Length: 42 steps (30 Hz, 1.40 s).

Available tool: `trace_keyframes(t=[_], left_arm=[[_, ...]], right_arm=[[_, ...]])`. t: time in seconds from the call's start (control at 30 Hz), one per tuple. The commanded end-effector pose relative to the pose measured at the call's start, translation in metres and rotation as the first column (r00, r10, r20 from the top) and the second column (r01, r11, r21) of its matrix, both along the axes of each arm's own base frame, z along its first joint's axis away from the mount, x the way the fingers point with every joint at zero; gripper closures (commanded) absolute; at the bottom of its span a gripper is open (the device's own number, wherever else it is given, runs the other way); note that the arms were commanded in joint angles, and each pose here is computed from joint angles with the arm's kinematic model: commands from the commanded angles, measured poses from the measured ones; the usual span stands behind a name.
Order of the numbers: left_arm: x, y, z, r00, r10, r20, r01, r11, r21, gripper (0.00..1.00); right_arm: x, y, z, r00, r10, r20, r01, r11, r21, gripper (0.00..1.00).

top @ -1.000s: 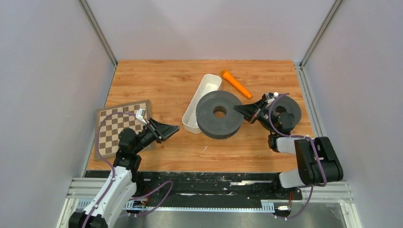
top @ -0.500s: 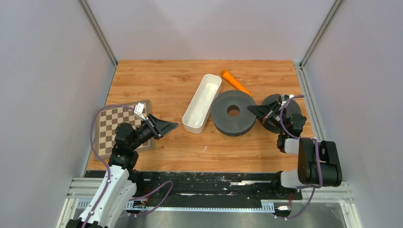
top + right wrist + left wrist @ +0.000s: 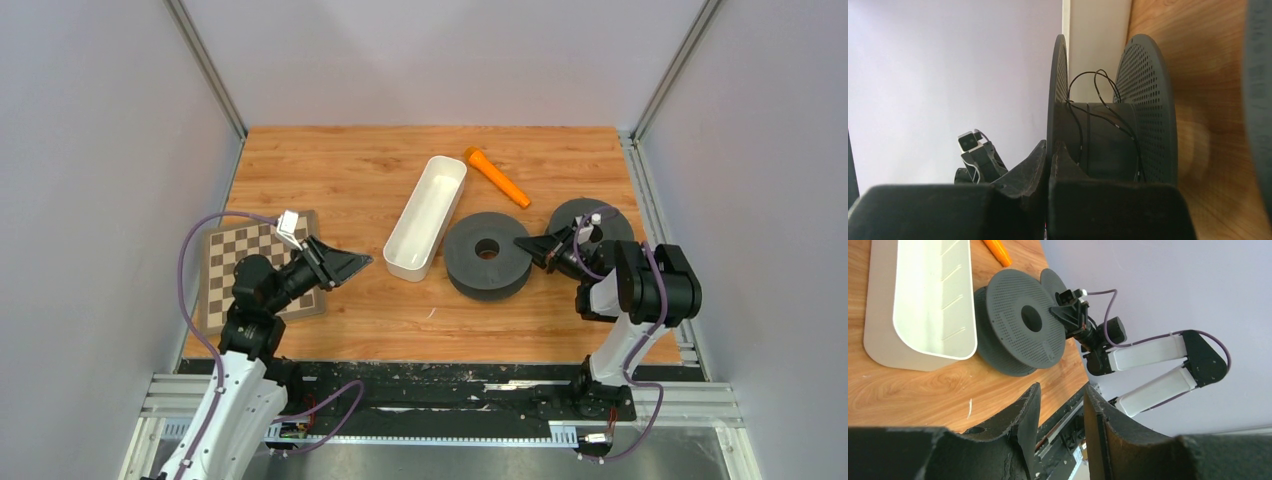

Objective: Wrap the cables
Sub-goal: Place the cable reel at the center of the board.

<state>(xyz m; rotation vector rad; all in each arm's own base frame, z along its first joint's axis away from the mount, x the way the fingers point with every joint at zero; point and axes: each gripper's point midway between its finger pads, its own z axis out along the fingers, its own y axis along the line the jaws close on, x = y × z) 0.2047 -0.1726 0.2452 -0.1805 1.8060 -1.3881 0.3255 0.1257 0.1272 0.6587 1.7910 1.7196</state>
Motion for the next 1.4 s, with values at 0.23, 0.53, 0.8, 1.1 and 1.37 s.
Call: trace_keyframes(t=[0.23,0.53,0.8,1.1,1.37], left_arm=[[0.004,0.0,0.024,0.996,-0.012,0.092,0.008,0.999,0.043,0.55],[0.005,-0.001,0.028,0.995,-0.023,0.1,0.018,0.999,0.046,0.55],[0.002,-0.002,0.031,0.994,-0.033,0.107,0.028,0.998,0.047,0.54],[0.002,-0.002,0.03,0.993,-0.033,0.111,0.027,0.998,0.055,0.54],[0.001,-0.002,0.029,0.992,-0.038,0.118,0.03,0.997,0.066,0.54]], right_arm=[[0.009,-0.003,-0.003,0.995,-0.002,0.101,0.009,0.998,-0.069,0.88],[0.008,-0.006,-0.024,0.999,-0.038,0.015,0.039,0.995,-0.088,0.67],[0.014,-0.016,-0.033,0.994,-0.106,-0.032,0.097,0.975,-0.2,0.57],[0.024,-0.039,-0.045,0.973,-0.206,-0.103,0.145,0.896,-0.42,0.46],[0.03,-0.051,-0.039,0.963,-0.248,-0.1,0.167,0.848,-0.503,0.38]])
